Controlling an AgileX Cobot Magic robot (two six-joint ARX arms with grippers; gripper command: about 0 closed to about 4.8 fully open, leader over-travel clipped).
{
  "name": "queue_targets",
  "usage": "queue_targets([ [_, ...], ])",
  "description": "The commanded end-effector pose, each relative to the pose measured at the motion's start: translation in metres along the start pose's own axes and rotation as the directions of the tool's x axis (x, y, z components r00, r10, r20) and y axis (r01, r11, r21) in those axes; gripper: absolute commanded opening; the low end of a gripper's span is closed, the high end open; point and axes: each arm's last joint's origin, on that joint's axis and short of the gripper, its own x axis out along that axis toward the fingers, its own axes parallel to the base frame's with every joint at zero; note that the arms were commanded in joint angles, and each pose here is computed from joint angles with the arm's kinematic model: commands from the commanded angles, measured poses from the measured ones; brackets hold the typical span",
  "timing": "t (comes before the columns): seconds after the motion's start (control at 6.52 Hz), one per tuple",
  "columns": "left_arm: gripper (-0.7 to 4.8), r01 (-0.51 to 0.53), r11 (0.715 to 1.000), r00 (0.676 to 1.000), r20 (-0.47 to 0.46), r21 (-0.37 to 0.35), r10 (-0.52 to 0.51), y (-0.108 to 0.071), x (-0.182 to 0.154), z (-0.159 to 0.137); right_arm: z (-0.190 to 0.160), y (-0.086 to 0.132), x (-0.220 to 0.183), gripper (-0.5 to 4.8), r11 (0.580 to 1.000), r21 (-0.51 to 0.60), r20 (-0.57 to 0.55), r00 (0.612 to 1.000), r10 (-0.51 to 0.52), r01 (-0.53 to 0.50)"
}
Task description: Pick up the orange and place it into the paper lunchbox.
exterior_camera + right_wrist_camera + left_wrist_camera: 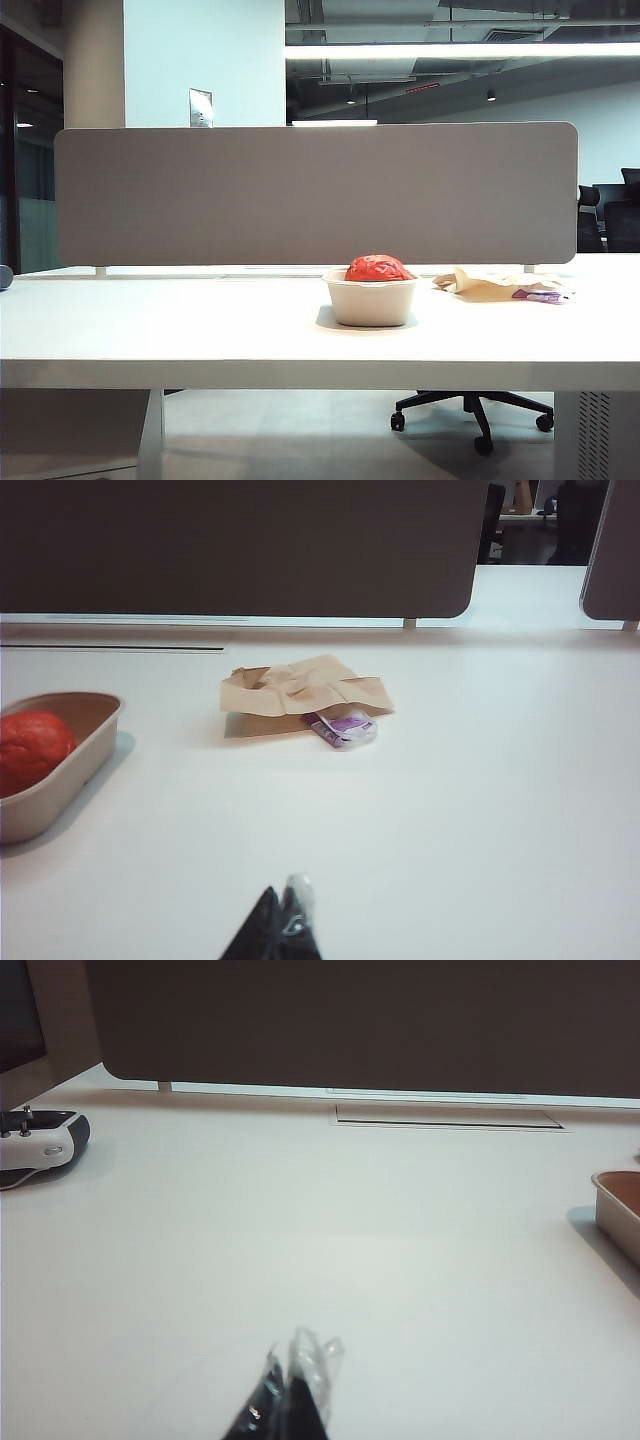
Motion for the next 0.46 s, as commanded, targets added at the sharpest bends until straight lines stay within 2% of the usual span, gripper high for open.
queue_targets([
  [0.15, 0.04, 0.002, 1.000, 1.000, 0.008, 0.001, -0.002, -0.0002, -0.0001, 0.0003, 0.0002, 0.0001, 0.0001, -0.01, 1.000, 0.025, 0.011, 1.000, -0.004, 0.004],
  [0.46, 0.04, 0.002, 1.000, 1.000, 0.008, 0.001, -0.002, -0.0002, -0.0001, 0.0003, 0.0002, 0.0000, 0.0001, -0.01, 1.000, 0.025, 0.011, 1.000, -0.005, 0.005],
])
